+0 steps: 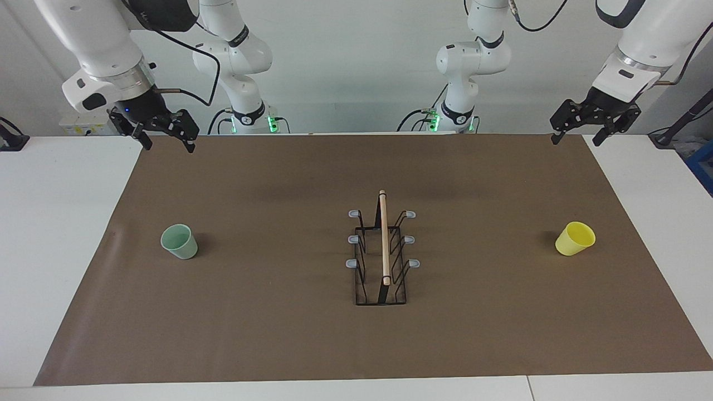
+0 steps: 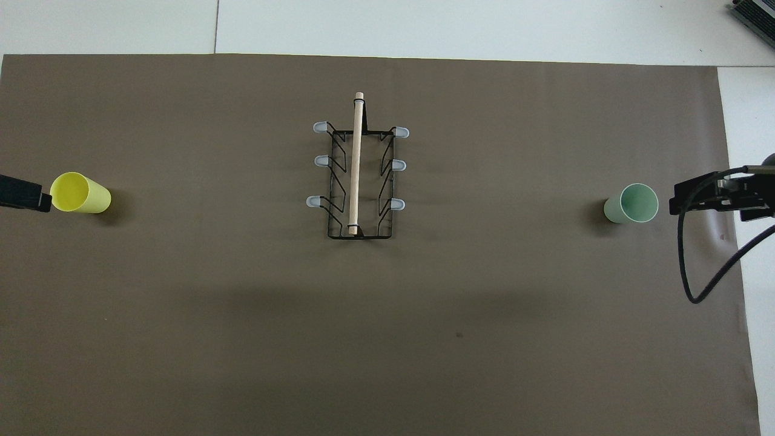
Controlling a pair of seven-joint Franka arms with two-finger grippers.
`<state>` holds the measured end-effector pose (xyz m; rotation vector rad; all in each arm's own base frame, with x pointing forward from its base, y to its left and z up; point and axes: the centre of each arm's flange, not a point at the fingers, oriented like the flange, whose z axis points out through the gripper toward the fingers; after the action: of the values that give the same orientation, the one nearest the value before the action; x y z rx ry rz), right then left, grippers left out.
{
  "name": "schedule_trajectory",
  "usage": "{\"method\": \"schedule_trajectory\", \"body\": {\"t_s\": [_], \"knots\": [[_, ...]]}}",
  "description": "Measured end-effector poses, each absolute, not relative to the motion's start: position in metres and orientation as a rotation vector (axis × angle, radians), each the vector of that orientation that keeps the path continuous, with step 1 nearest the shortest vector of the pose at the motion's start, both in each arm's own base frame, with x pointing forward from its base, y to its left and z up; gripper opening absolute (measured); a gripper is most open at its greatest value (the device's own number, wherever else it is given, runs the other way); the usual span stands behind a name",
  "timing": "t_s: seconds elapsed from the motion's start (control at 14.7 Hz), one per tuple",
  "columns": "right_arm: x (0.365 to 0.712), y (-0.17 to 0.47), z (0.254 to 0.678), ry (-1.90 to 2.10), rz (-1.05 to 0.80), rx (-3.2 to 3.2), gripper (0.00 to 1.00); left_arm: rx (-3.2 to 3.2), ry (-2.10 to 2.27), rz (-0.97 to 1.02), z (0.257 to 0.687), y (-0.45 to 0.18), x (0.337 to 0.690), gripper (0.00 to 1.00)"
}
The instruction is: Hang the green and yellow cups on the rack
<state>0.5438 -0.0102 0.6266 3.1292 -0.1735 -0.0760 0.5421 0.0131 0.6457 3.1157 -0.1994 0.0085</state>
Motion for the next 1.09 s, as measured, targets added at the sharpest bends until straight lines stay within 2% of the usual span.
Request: {"method": "schedule_trajectory", "body": {"t_s": [1.09], "knots": [[0.543,-0.007,0.623,-0.167,-0.084,3.13,1.0,3.12,-0.106,0.01,0.647,0.019,0.541,1.0]]}}
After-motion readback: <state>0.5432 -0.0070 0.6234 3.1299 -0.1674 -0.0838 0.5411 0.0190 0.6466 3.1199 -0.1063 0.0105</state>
